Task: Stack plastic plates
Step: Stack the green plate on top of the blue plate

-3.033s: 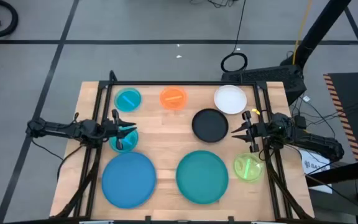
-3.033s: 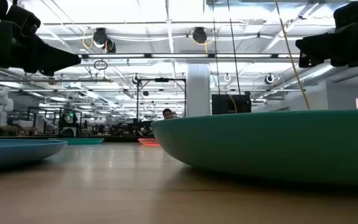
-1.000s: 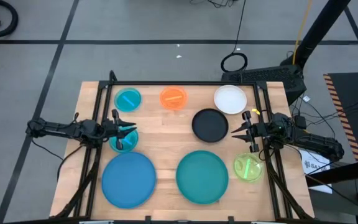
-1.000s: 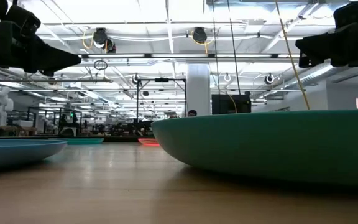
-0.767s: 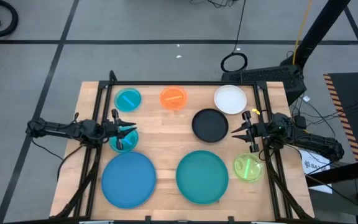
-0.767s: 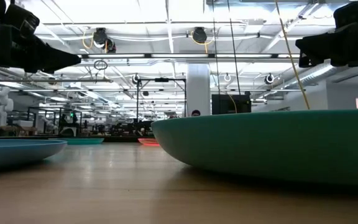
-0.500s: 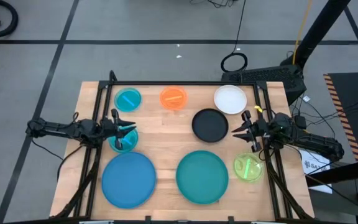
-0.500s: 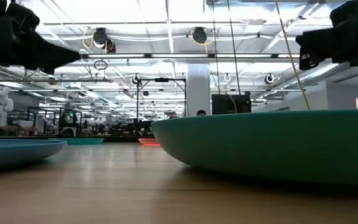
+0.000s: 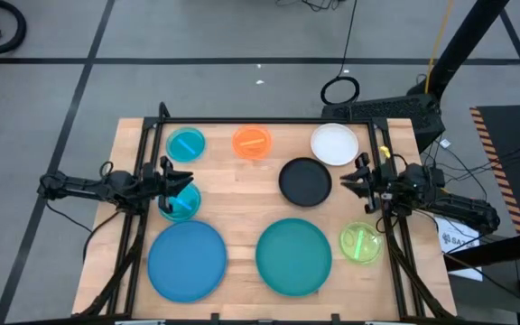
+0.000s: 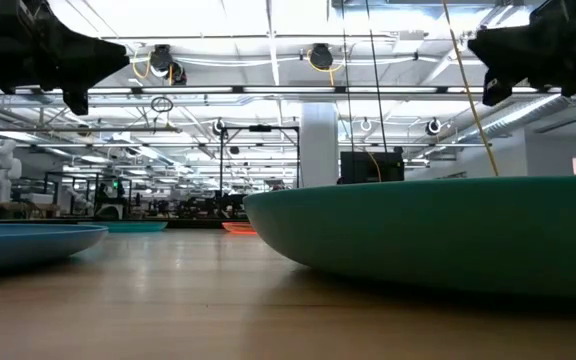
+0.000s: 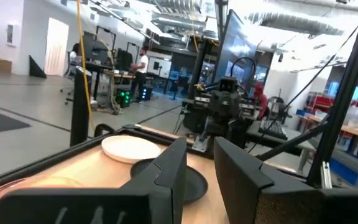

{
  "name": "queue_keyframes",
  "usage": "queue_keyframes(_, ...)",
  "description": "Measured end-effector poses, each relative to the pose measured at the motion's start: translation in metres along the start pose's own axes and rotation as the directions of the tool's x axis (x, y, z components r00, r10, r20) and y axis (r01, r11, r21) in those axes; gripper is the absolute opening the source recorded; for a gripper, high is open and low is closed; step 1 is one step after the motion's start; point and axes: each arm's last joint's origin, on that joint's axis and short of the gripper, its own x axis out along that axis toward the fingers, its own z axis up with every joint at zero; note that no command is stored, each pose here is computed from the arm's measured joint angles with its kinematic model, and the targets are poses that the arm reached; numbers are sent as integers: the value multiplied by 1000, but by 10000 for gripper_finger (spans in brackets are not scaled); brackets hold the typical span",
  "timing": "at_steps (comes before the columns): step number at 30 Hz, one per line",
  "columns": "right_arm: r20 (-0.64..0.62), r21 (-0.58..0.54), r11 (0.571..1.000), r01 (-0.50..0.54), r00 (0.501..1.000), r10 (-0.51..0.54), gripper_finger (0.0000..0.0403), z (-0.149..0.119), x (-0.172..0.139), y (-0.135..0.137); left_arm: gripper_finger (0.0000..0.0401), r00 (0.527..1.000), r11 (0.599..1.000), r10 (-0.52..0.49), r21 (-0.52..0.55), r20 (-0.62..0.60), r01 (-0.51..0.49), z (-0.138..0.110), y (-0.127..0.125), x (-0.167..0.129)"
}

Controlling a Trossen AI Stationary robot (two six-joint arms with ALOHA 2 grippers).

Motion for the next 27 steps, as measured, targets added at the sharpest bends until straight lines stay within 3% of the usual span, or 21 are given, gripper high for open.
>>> queue_keyframes(5,3,29,991,134,991,-134,66,-1,2,-5,88,996,1000,-11,-6,89,11,9,-1,0)
queue_keyframes(12,-107,48,973,224,970,-218,66,-6,13,-11,88,978,994,12,108,207,-35,42,-3,-1)
queue_keyframes(21,-222,56,966,252,946,-234,66,23,48,-15,88,997,966,80,245,8,-79,85,-9,8)
queue_keyframes(27,-334,53,960,276,911,-244,66,50,75,-18,88,979,951,125,301,-164,-71,91,-11,14)
